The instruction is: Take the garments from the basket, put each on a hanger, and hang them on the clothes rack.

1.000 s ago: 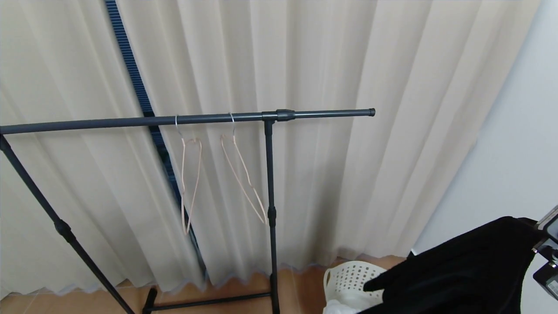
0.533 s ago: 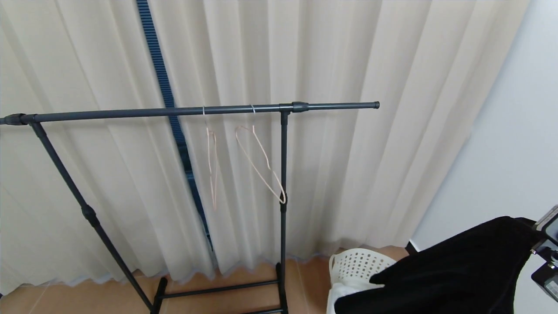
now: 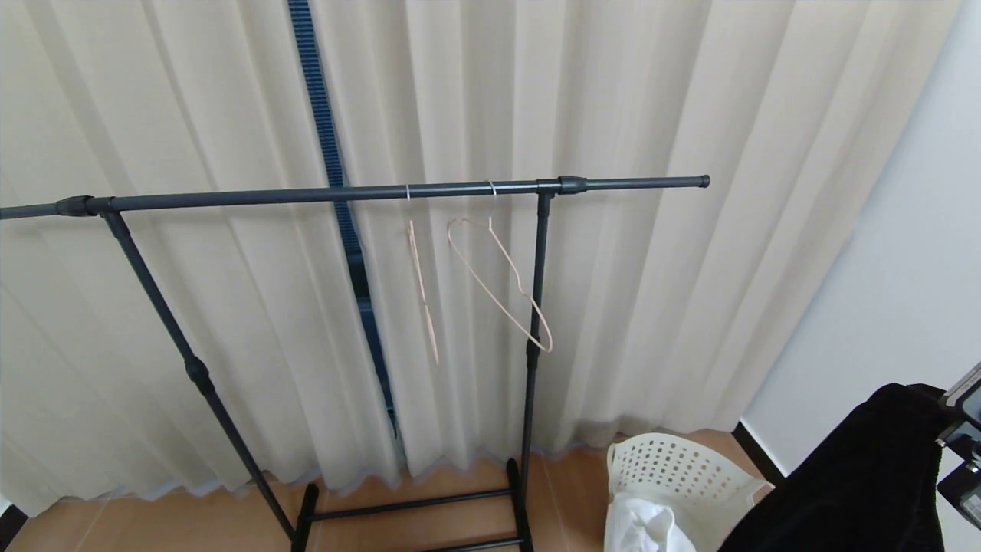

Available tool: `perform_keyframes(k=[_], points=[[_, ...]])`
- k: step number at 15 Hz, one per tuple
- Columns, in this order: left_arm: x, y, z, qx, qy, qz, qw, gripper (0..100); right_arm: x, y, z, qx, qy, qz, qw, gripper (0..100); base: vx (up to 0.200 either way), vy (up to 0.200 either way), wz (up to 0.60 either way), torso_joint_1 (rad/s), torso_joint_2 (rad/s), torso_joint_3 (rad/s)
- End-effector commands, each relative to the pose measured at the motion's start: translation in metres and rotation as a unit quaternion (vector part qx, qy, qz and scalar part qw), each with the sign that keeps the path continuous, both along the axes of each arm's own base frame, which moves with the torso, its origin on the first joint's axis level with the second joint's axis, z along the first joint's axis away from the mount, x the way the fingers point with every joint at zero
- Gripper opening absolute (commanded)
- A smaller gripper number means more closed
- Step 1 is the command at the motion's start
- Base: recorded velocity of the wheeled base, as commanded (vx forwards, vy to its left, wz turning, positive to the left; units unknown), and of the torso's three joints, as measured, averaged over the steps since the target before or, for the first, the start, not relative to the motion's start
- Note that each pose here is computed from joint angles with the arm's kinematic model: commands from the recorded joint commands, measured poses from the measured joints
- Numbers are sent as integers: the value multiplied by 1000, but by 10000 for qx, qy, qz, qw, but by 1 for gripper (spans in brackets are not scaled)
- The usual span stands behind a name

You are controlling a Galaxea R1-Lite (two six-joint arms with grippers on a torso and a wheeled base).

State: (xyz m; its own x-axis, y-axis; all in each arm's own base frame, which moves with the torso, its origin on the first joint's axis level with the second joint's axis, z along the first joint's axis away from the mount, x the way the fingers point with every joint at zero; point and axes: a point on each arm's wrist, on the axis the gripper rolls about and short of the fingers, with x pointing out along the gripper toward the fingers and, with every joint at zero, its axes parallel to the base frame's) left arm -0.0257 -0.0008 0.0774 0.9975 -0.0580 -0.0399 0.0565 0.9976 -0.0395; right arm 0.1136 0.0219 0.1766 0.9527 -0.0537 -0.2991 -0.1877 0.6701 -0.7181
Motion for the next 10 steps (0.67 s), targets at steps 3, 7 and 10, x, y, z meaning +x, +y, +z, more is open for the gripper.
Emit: perform_keyframes(k=[3,7,10], points=[[0,0,0,-3,7,-9,10000,100,0,0,-1,-50,27,18,10000,0,0,0,600,9,2,9],[0,0,0,-3,7,-9,10000,100,-1,0,0,-40,-11,17,10000,0,0,0,0,0,0,0],[0,0,0,-3,7,-9,10000,100,0,0,0,-39,-18,17,10000,0,0,133,0,-2,2,5]])
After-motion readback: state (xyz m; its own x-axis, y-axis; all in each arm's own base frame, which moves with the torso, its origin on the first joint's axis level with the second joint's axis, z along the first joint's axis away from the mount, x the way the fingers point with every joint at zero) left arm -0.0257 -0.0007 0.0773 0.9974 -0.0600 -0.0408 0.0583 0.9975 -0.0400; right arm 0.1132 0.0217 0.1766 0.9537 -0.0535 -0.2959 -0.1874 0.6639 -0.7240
